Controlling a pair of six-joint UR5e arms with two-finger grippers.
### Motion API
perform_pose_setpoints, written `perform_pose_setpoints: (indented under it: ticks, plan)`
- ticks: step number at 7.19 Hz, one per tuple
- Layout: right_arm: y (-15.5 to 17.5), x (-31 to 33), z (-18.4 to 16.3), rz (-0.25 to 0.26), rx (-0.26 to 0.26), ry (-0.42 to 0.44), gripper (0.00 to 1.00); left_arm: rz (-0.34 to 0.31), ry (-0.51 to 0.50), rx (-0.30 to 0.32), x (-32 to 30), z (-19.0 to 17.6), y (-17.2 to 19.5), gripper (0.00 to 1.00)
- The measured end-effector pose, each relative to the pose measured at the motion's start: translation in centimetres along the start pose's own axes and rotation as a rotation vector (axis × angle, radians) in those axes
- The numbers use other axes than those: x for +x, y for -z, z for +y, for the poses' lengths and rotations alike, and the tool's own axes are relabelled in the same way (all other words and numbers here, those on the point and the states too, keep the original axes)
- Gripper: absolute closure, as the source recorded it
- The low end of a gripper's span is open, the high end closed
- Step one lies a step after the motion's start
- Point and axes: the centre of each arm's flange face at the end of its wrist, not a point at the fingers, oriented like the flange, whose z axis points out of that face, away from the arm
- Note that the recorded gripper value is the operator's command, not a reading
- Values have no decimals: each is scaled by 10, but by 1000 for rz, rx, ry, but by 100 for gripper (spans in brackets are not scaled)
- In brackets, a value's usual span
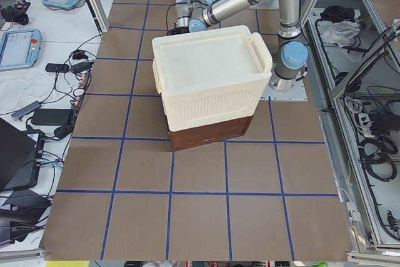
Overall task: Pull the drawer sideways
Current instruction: 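Lower the left gripper around the white handle and close it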
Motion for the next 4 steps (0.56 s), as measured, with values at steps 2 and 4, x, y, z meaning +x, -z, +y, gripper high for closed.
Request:
perform_pose_setpoints:
  ticks: [2,4]
  plan:
    - [0,0,0,0,0,0,0,-72,-48,-8,3,4,-18,3]
    - [0,0,0,0,0,0,0,-143,-92,7,1,5,-26,3]
